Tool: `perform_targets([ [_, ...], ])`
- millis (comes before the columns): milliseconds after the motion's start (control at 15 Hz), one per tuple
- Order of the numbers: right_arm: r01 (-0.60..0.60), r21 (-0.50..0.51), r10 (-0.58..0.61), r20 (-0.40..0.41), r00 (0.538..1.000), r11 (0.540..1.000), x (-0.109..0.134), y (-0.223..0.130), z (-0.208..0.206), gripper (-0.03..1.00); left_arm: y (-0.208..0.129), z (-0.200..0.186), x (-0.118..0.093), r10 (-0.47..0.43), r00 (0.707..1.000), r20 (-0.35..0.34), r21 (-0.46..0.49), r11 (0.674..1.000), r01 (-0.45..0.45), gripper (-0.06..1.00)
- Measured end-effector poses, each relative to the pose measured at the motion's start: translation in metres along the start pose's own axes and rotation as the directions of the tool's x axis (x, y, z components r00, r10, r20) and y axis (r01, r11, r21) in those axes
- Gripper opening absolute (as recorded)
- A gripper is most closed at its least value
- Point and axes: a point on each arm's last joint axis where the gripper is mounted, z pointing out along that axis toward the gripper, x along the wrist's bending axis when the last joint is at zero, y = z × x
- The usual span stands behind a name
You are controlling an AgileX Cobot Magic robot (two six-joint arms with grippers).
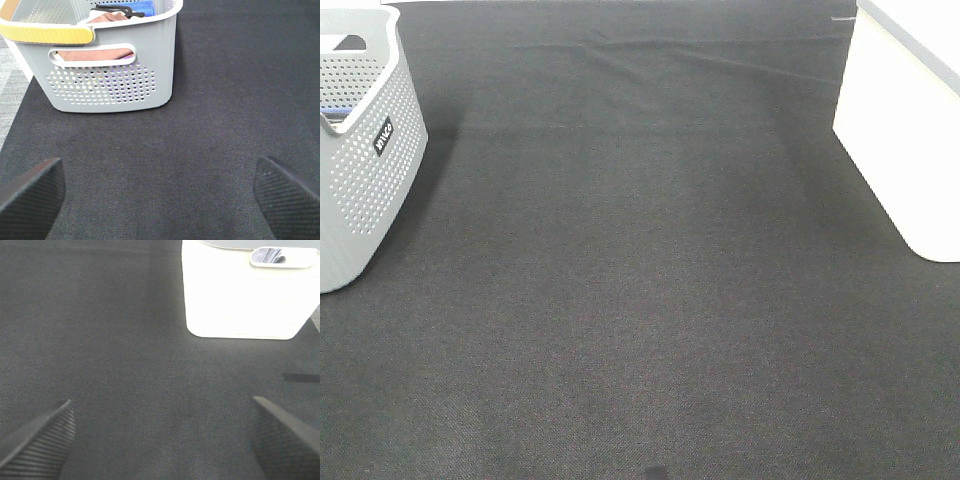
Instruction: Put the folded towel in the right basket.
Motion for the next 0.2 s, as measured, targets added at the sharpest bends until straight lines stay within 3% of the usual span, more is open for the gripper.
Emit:
perform_targets([
  [200, 0.000, 0.000, 0.000, 0.000, 1.000, 1.000, 0.0000, 0.0000, 0.0000, 0.87, 0.0000, 0.0000, 0.0000, 0.000, 1.000, 0.000, 0.000, 1.000, 0.000, 0.97],
])
